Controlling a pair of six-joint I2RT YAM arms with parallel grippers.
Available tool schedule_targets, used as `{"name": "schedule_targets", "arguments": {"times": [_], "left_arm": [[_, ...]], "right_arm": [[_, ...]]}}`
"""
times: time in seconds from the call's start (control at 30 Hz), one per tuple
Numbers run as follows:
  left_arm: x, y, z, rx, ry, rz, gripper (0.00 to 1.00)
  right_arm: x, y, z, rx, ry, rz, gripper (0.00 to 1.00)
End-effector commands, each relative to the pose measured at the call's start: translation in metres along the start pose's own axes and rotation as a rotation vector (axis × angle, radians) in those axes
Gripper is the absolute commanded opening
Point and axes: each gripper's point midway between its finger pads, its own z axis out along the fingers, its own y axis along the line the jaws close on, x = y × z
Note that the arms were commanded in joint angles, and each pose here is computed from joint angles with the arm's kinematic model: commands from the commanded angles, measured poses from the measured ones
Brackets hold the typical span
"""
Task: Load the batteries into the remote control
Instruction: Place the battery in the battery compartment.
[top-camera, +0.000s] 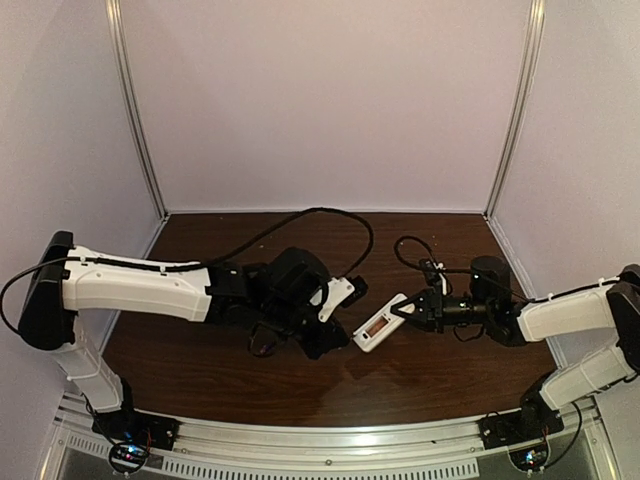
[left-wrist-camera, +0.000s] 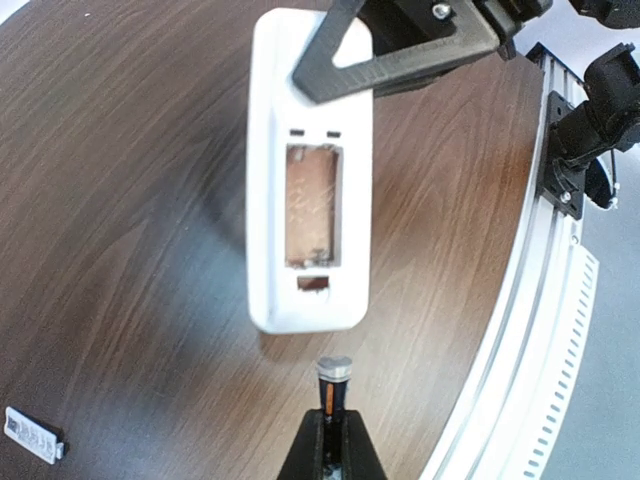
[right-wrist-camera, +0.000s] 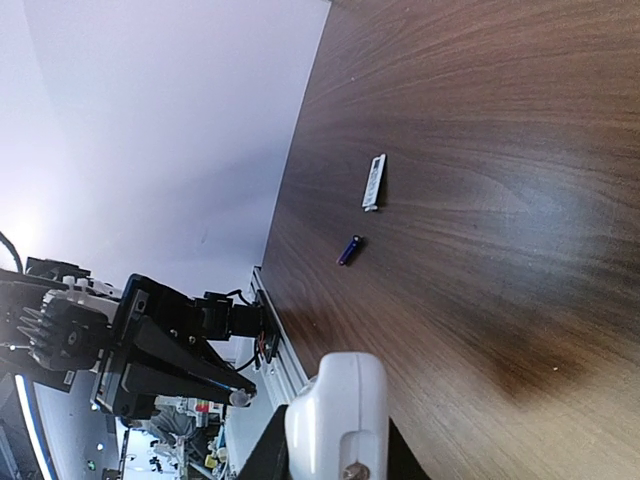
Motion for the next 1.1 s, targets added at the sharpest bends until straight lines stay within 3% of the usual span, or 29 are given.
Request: {"name": "schedule_targets", "arguments": {"times": [0.0, 0.47, 1.07], "left_arm": [[-0.019, -0.020, 0.002, 0.090, -0.027, 0.029, 0.00], [-0.015, -0.005, 0.021, 0.000, 0.044, -0.031, 0.00], [0.004, 0.021, 0.039, -0.120, 0.162, -0.058, 0.00]], "right_arm": [[0.003, 0.008, 0.008, -0.040, -0.017, 0.002, 0.00], [0.020, 0.019, 0.024, -0.123, 0.011, 0.047, 0.00], [0.026, 0.018, 0.032, -0.108, 0.023, 0.055, 0.00]]}}
